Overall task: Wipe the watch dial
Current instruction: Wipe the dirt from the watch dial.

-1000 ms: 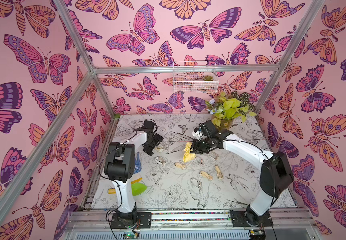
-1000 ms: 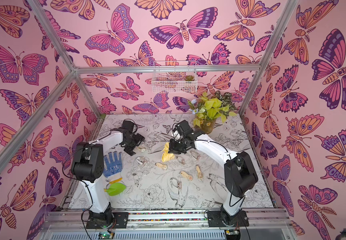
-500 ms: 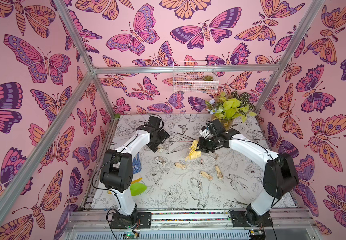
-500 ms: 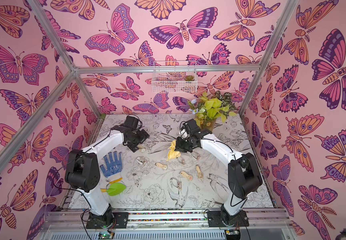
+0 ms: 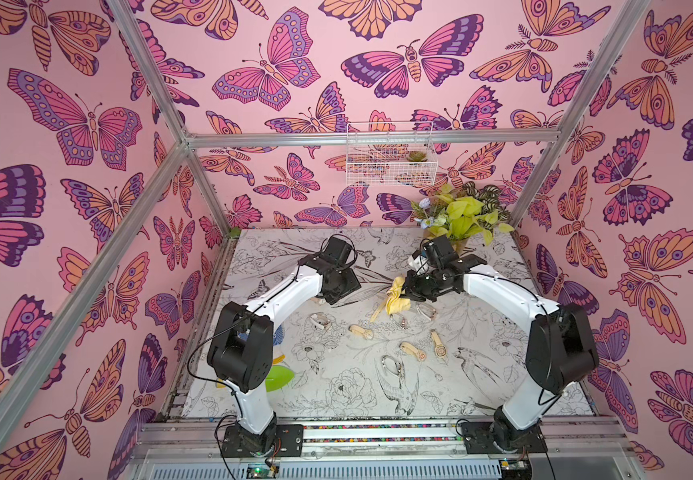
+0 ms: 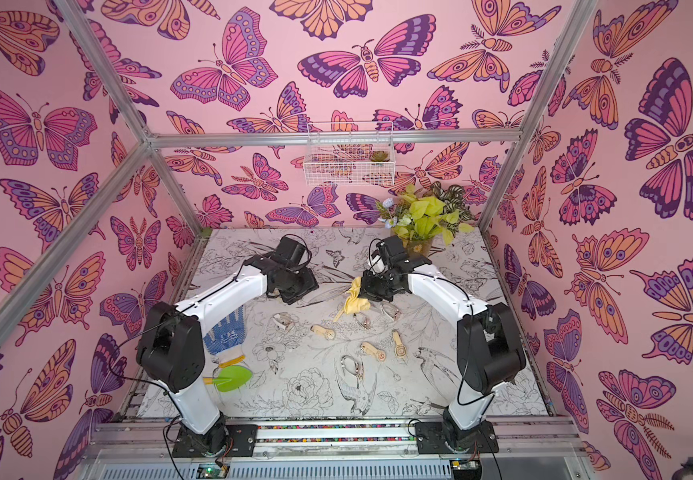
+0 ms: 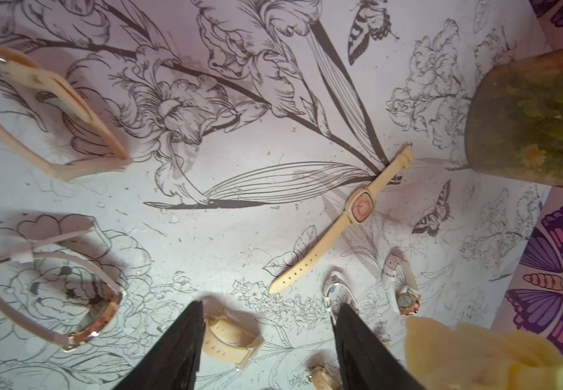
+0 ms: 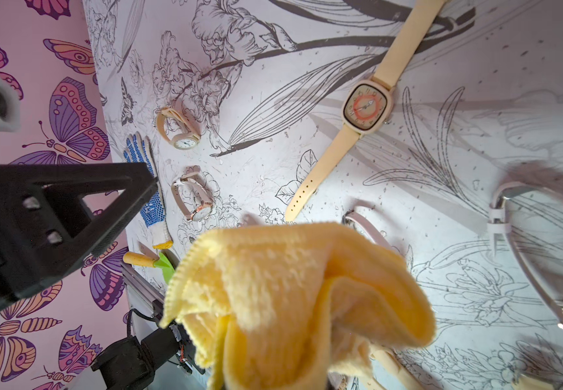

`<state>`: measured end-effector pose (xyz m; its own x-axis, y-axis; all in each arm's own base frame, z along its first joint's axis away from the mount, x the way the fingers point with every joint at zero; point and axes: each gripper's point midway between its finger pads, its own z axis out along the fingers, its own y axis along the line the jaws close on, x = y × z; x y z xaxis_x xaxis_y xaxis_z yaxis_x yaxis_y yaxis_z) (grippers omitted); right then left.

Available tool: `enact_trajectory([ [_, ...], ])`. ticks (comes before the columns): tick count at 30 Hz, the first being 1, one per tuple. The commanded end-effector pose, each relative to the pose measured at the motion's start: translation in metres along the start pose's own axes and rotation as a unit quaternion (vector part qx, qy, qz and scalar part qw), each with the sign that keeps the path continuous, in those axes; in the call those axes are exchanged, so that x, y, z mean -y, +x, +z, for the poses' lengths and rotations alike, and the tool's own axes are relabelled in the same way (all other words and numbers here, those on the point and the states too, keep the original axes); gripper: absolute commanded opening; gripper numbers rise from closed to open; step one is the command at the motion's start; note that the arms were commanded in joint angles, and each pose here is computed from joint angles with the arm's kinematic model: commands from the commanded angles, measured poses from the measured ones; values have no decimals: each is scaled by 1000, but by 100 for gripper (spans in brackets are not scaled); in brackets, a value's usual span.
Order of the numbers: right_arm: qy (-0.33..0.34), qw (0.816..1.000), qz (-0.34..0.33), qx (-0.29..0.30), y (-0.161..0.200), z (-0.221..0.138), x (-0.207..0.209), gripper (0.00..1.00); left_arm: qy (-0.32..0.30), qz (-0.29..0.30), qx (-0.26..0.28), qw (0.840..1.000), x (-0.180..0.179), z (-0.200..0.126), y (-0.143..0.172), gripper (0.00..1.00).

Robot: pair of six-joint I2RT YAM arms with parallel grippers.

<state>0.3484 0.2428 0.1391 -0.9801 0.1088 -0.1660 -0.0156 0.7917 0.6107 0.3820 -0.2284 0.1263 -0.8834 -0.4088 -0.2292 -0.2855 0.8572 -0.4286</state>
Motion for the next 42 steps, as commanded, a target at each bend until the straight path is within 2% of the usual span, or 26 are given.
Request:
enact_trajectory([
  [1,4,1000,-3,7,-9,-3,1,0,-11,41,1,999,5,6,2,57],
  [6,9,1000,10,7,-13,2,10,0,-2,71,-9,997,16,18,12,39],
  [7,10,1000,13,7,-15,2,12,0,-2,73,-11,997,18,21,13,39],
  [9,13,1000,20,10,-20,3,15,0,0,78,-19,997,20,29,17,27],
  [14,10,999,32,10,-33,5,21,0,10,82,-34,996,26,48,24,8],
  [15,11,999,32,9,-36,6,21,0,13,83,-37,996,28,52,25,1],
  [22,17,999,37,3,-53,15,28,0,30,84,-56,994,36,73,33,0],
  [31,18,999,50,0,-74,23,39,0,45,83,-79,992,39,89,59,0],
  [42,18,998,58,-7,-78,30,47,0,45,80,-95,991,32,101,79,0],
])
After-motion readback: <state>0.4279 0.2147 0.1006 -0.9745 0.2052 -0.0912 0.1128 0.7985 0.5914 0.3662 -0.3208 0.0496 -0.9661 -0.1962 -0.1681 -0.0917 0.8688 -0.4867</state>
